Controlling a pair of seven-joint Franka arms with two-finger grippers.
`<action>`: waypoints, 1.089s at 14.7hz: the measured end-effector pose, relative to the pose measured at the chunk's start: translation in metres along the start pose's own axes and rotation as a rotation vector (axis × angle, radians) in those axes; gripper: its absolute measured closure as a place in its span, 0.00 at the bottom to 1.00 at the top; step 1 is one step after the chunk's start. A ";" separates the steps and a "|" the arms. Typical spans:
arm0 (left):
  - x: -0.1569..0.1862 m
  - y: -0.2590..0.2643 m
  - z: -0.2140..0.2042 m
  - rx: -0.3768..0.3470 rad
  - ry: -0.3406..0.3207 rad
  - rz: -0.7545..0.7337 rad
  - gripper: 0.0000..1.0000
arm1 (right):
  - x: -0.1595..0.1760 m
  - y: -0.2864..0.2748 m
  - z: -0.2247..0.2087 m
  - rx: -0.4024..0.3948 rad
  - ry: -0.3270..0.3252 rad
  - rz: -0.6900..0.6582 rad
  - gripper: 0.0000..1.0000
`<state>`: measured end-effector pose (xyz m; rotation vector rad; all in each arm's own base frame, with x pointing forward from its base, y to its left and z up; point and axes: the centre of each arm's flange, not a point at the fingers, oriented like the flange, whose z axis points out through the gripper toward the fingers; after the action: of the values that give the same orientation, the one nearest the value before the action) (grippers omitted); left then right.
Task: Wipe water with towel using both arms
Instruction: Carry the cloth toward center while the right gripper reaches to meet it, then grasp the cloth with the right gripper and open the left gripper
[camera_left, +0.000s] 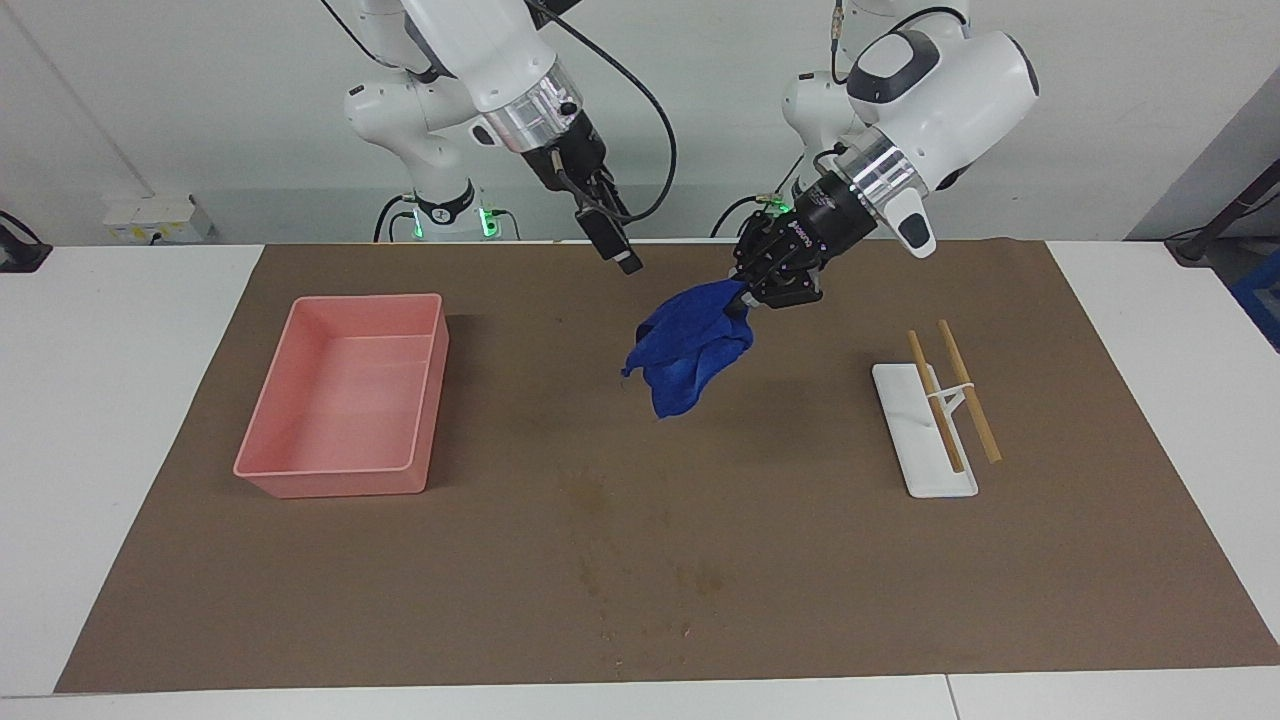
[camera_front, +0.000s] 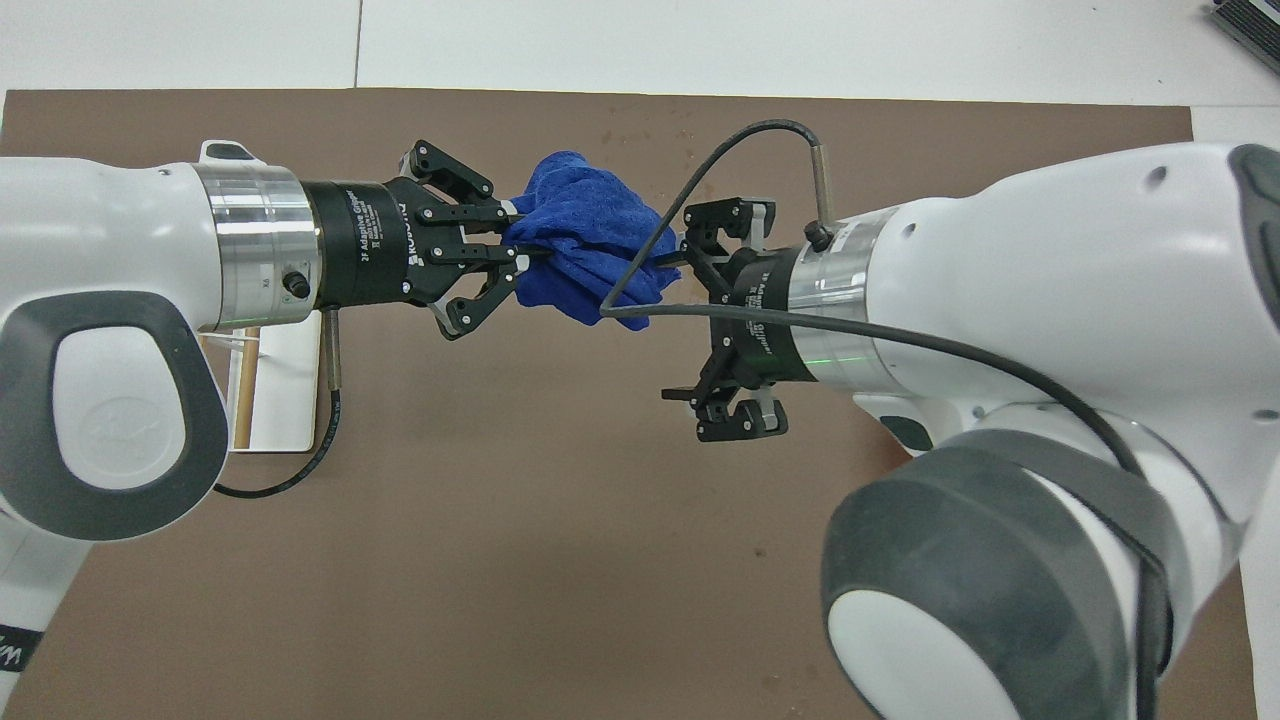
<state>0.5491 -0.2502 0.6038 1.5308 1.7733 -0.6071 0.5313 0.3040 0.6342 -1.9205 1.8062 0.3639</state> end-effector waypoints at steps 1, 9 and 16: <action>-0.002 -0.002 -0.001 0.005 -0.001 0.000 0.81 | -0.003 -0.002 0.006 0.007 -0.015 0.036 0.00; -0.014 -0.028 -0.009 0.113 0.011 0.016 0.81 | 0.002 -0.020 0.026 0.055 -0.094 0.159 0.00; -0.017 -0.034 -0.012 0.132 0.013 0.024 0.81 | 0.010 -0.028 0.037 0.075 -0.092 0.177 0.00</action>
<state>0.5141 -0.2590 0.6211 1.6457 1.7524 -0.7163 0.5641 0.3148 0.6019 -1.6720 1.9060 0.4304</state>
